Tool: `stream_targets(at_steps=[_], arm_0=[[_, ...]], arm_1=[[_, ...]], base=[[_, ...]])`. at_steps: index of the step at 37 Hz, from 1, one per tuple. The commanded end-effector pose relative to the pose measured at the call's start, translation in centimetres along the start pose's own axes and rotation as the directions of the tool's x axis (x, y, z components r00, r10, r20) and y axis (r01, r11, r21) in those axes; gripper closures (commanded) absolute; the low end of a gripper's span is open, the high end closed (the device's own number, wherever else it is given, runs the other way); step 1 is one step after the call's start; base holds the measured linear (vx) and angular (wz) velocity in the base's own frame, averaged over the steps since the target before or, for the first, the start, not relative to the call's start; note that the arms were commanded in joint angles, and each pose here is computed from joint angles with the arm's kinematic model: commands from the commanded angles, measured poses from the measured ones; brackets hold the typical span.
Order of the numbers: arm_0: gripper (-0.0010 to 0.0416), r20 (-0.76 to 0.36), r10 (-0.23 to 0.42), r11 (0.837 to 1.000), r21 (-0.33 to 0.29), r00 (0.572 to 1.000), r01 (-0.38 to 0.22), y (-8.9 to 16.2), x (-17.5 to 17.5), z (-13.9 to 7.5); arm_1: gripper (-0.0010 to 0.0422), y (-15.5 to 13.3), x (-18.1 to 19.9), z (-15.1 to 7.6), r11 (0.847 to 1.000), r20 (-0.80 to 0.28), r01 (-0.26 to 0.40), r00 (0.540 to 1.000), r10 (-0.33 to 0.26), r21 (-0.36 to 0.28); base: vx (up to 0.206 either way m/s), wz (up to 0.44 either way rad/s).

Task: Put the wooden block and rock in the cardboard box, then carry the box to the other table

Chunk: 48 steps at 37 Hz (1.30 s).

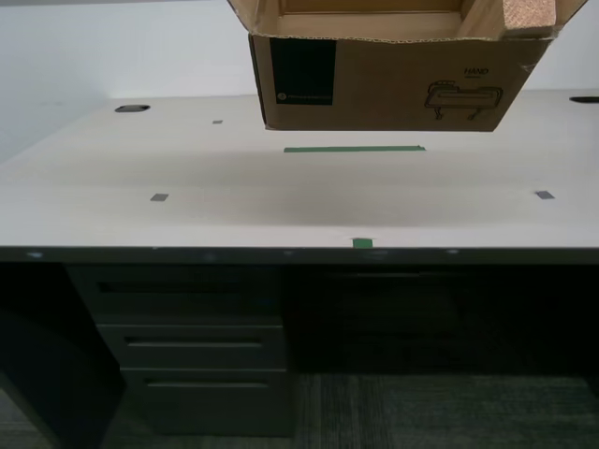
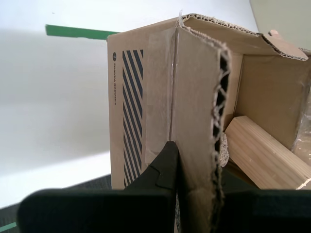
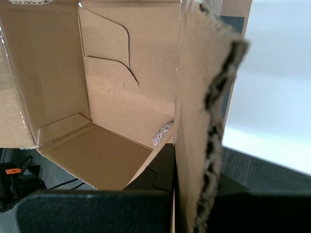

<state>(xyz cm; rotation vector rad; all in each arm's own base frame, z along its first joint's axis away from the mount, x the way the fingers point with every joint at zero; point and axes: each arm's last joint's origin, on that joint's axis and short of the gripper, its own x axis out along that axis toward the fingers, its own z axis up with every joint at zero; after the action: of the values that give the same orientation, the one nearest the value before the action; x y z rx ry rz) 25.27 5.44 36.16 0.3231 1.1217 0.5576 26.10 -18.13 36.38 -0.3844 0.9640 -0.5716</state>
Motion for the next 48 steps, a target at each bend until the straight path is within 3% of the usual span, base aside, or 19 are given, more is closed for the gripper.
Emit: stream_targets(at_steps=[1,22,48], arm_0=[[0.0406,0.006,0.009,1.0,-0.005,1.0,-0.009,0.06,-0.05,0.06],[0.0406,-0.001,0.008,1.0,0.003,1.0,-0.008,0.1,-0.09,-0.06],[0.0406,-0.003,0.01,1.0,-0.001,1.0,-0.01,0.19,-0.05,-0.08]], arm_1=[[0.0413,-0.13,-0.06,0.13,1.0,0.014,0.009,1.0,-0.009,0.0],[0.0413,-0.18,-0.06,0.21,1.0,0.022,0.014,1.0,-0.014,0.004],[0.0412,-0.14,-0.06,0.17,1.0,0.018,0.01,1.0,-0.01,0.001]], base=[[-0.183,-0.048],[-0.167,0.091],[-0.083,0.29]])
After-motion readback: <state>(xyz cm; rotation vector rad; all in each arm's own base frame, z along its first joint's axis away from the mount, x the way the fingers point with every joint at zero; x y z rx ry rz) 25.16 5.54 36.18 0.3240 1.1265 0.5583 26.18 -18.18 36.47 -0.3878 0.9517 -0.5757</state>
